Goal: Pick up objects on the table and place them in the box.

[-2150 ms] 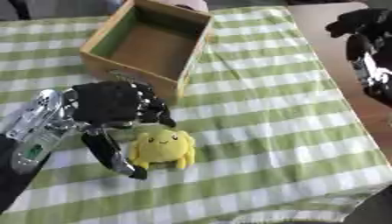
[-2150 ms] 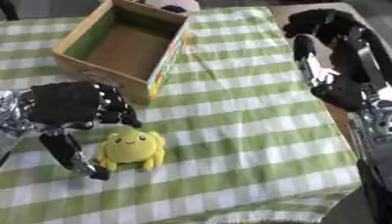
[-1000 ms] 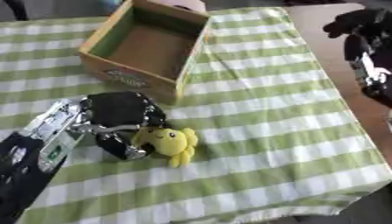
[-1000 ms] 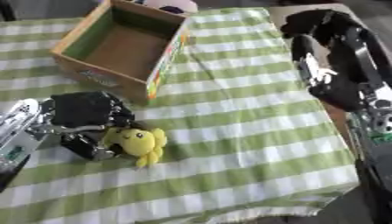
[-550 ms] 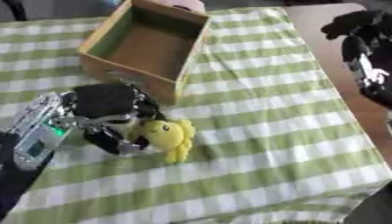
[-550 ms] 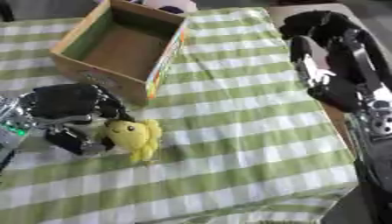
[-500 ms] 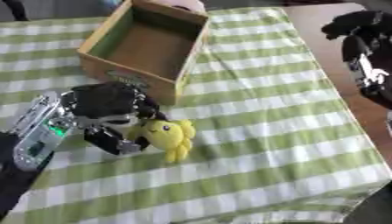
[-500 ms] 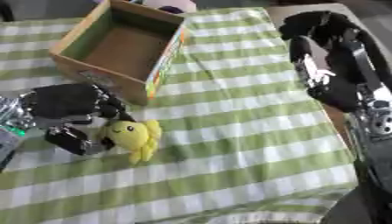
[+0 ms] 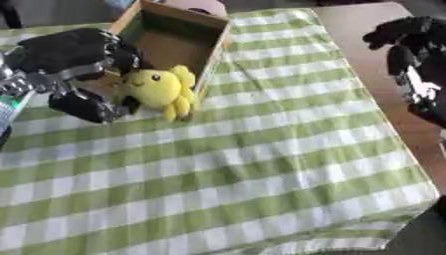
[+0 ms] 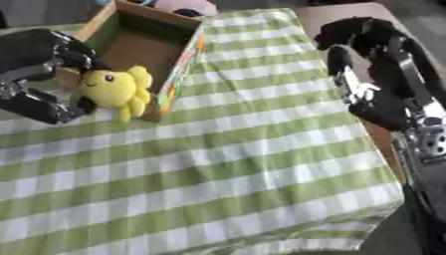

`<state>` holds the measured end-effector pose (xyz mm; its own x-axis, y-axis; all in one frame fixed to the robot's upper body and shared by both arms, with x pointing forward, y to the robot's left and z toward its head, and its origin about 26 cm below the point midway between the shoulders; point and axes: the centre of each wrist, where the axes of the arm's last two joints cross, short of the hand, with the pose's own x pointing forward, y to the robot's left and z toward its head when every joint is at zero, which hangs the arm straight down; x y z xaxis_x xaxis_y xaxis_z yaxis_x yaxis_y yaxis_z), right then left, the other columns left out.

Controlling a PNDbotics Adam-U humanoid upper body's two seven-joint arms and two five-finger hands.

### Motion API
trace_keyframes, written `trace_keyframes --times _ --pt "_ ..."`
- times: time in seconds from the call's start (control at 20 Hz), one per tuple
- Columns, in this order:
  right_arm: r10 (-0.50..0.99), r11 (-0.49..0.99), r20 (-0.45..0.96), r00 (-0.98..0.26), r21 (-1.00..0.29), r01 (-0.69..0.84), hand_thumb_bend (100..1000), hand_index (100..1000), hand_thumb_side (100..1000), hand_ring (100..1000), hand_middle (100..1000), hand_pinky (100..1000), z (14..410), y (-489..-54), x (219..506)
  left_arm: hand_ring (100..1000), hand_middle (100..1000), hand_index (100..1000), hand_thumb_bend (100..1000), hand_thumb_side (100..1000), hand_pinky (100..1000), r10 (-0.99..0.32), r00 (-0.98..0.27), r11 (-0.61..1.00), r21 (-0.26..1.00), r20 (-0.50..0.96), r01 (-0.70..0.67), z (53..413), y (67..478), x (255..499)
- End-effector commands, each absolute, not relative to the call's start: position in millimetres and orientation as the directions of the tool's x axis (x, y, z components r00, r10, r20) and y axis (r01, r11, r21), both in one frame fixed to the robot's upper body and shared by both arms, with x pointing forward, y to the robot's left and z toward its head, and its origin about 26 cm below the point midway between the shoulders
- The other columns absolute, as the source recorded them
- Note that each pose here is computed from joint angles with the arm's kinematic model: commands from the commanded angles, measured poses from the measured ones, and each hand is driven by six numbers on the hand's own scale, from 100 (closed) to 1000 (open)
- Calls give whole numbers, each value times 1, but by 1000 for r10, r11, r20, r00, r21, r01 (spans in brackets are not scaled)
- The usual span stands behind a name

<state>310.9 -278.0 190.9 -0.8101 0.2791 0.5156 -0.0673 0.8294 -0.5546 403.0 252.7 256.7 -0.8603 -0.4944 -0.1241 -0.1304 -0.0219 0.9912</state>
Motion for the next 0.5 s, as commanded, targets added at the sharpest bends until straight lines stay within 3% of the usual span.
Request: trace_keyframes --times 0.05,0.5 --pt "257 821 494 -830 -565 -82 100 751 524 726 559 775 199 -274 311 466 473 787 100 244 500 -572 -812 12 989 -116 -150 272 266 418" --pt "209 806 503 -839 -574 -143 100 751 525 726 557 776 197 -264 313 478 491 800 100 244 515 -715 -696 66 983 -73 -171 276 288 456"
